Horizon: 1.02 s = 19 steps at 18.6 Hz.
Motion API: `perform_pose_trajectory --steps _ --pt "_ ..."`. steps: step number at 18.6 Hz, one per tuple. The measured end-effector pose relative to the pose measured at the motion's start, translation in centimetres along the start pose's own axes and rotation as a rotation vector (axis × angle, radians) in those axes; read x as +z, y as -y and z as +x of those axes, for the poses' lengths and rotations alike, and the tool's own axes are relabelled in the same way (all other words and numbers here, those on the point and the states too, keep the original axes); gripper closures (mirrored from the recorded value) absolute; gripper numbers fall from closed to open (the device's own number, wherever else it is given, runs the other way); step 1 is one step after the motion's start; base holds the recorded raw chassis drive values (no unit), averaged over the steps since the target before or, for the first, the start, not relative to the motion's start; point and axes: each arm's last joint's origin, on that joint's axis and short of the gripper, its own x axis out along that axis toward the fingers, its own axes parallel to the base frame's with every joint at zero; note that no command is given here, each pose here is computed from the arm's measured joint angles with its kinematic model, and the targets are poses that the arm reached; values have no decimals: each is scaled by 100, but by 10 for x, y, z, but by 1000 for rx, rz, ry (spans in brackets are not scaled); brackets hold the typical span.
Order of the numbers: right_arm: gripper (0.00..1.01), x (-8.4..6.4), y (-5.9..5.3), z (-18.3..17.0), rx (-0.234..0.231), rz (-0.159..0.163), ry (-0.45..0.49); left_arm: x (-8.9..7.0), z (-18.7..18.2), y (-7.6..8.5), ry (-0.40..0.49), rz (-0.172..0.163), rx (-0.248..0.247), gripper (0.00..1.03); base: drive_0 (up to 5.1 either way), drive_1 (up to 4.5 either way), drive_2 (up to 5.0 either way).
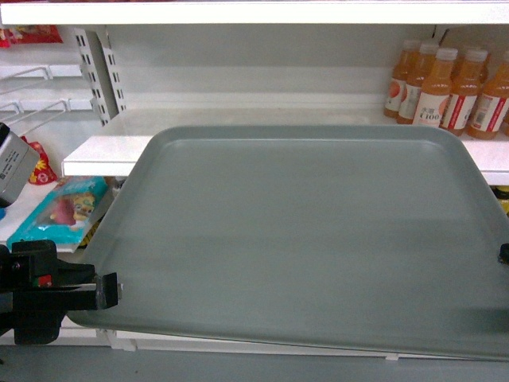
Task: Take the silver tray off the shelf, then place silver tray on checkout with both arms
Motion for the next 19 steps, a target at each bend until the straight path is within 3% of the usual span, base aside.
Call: perform_pose_trajectory --steps 19 --pt "99 0 0 0 0 0 0 0 0 0 3 0 -1 101 6 -425 437"
